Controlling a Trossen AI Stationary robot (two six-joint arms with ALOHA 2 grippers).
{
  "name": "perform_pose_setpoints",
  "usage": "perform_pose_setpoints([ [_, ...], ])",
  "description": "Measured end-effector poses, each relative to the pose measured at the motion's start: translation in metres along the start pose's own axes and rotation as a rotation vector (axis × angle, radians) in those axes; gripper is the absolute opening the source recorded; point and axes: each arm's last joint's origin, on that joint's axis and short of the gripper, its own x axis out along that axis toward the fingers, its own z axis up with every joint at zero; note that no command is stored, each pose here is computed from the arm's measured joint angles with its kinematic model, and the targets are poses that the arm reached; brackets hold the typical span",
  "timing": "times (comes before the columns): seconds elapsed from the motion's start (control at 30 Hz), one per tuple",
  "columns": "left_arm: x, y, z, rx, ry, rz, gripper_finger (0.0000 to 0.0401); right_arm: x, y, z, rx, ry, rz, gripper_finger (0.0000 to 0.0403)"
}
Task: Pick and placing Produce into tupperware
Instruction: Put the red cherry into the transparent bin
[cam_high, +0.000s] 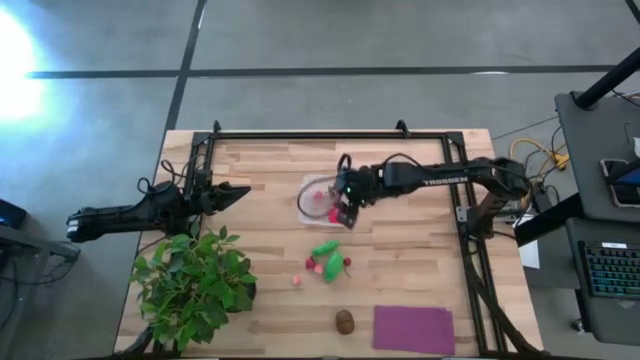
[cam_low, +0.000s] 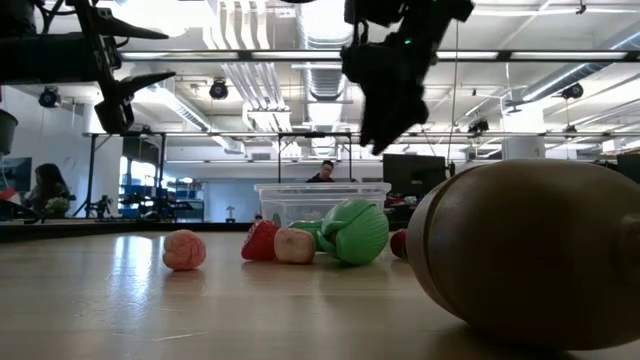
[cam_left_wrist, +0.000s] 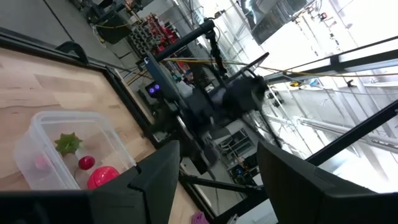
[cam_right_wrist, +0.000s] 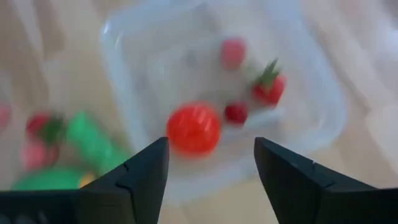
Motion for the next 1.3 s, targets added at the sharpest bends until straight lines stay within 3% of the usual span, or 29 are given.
perform_pose_setpoints([
  [0.13, 0.0, 0.0, 0.0, 0.0, 0.0, 0.0, 0.0201, -0.001, 0.031, -0.023, -0.171, 0.08, 0.017, 0.0225],
  [0.27, 0.0, 0.0, 0.0, 0.0, 0.0, 0.0, 0.0201, -0.005, 0.067, -0.042, -0.311, 0.06, 0.054, 0.0224],
  [0.43, 0.0, 0.0, 0.0, 0.0, 0.0, 0.0, 0.0201, -0.008, 0.091, -0.054, -0.381, -0.016, 0.069, 0.0224],
  [0.63, 0.0, 0.0, 0.0, 0.0, 0.0, 0.0, 0.0201, -0.003, 0.108, -0.081, -0.482, 0.011, 0.117, 0.0224],
  [0.83, 0.0, 0.0, 0.0, 0.0, 0.0, 0.0, 0.0201, -0.003, 0.126, -0.102, -0.387, 0.014, 0.132, 0.0224],
  [1.0, 0.0, 0.0, 0.0, 0.0, 0.0, 0.0, 0.0201, 0.0, 0.125, -0.098, -0.114, -0.005, 0.107, 0.0224],
  [1.3, 0.0, 0.0, 0.0, 0.0, 0.001, 0.002, 0.0201, 0.027, 0.124, -0.104, 0.058, 0.085, 0.097, 0.0224],
])
